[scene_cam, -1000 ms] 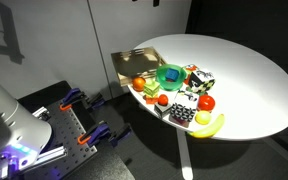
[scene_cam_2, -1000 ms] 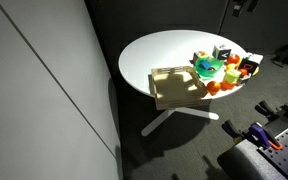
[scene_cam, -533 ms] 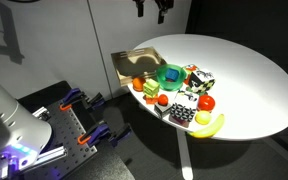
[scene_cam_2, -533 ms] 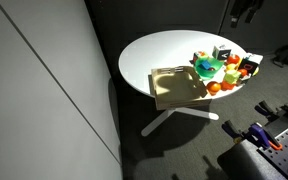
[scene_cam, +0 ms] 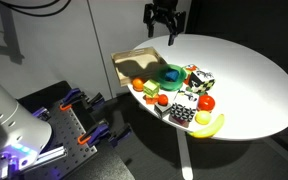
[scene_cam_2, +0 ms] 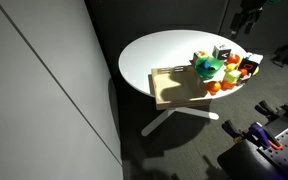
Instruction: Pick up the light green block from the orange block and put it in the wooden tray
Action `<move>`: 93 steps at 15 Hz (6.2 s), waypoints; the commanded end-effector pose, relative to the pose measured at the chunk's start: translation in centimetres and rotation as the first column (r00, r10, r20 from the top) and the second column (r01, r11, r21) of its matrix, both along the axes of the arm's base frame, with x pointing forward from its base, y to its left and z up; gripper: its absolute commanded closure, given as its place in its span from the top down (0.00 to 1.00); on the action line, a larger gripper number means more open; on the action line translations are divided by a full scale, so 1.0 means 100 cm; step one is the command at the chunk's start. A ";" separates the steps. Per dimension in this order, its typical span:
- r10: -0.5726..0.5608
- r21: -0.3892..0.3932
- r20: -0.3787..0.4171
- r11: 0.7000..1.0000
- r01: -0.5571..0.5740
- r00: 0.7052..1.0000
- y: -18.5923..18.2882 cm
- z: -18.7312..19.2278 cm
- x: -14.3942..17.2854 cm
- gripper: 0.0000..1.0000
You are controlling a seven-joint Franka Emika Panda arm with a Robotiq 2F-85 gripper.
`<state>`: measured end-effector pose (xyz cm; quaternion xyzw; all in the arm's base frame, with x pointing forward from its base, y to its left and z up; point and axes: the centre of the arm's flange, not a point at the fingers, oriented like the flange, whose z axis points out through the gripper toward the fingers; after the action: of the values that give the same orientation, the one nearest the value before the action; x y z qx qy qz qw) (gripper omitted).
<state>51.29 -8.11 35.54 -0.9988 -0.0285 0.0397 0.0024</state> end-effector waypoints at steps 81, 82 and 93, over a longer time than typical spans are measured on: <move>0.142 0.052 -0.059 0.989 -0.139 0.988 0.104 -0.130 0.020 0.31; 0.139 0.051 -0.061 0.989 -0.136 0.988 0.110 -0.127 0.023 0.31; 0.070 0.006 -0.061 0.998 -0.069 0.996 0.189 -0.116 0.073 0.31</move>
<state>56.06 8.84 23.57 -0.9947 -0.0797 0.0633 0.0125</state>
